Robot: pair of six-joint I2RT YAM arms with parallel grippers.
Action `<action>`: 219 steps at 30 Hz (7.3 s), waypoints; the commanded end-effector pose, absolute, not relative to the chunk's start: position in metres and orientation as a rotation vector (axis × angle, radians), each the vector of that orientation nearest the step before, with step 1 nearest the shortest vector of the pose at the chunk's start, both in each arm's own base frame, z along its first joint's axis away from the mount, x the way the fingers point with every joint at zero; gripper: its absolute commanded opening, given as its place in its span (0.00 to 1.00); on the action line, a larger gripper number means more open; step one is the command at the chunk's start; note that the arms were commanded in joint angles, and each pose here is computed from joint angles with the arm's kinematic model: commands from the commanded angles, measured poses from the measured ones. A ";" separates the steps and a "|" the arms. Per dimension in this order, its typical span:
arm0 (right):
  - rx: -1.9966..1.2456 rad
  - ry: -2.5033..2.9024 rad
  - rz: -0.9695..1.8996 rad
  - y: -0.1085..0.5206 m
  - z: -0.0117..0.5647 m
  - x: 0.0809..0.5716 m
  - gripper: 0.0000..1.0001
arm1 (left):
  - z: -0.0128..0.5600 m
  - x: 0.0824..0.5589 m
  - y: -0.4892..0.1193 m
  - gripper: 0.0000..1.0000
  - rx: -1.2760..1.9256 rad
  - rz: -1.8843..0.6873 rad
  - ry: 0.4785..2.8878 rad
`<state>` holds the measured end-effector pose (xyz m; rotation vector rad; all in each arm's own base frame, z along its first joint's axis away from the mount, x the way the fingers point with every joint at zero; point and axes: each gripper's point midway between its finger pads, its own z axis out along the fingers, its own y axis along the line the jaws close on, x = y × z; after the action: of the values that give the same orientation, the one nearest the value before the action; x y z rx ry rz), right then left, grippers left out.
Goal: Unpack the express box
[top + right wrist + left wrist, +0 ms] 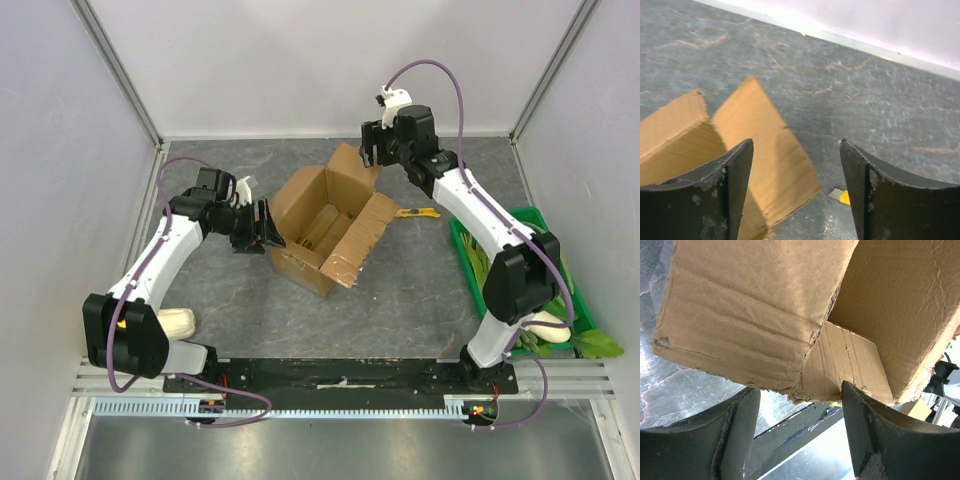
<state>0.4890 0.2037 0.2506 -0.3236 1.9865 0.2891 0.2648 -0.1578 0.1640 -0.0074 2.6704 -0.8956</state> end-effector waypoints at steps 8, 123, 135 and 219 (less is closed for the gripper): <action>-0.612 1.719 0.415 0.271 0.309 0.446 0.45 | 0.170 0.278 -0.155 0.71 0.041 -0.848 2.624; 0.066 2.174 0.363 0.247 0.185 0.417 0.81 | 0.219 0.354 -0.061 0.90 -0.564 0.184 2.354; -0.204 1.903 0.600 0.287 0.295 0.422 0.81 | 0.146 0.304 -0.042 0.68 -0.774 -0.049 2.513; -0.786 2.102 0.820 0.422 0.174 0.372 0.75 | 0.219 0.386 -0.045 0.63 -0.707 -0.384 2.212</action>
<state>0.3652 0.4331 0.2079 -0.7159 2.0031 1.0575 0.3823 -0.0516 0.1831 -0.6825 2.3167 -0.3740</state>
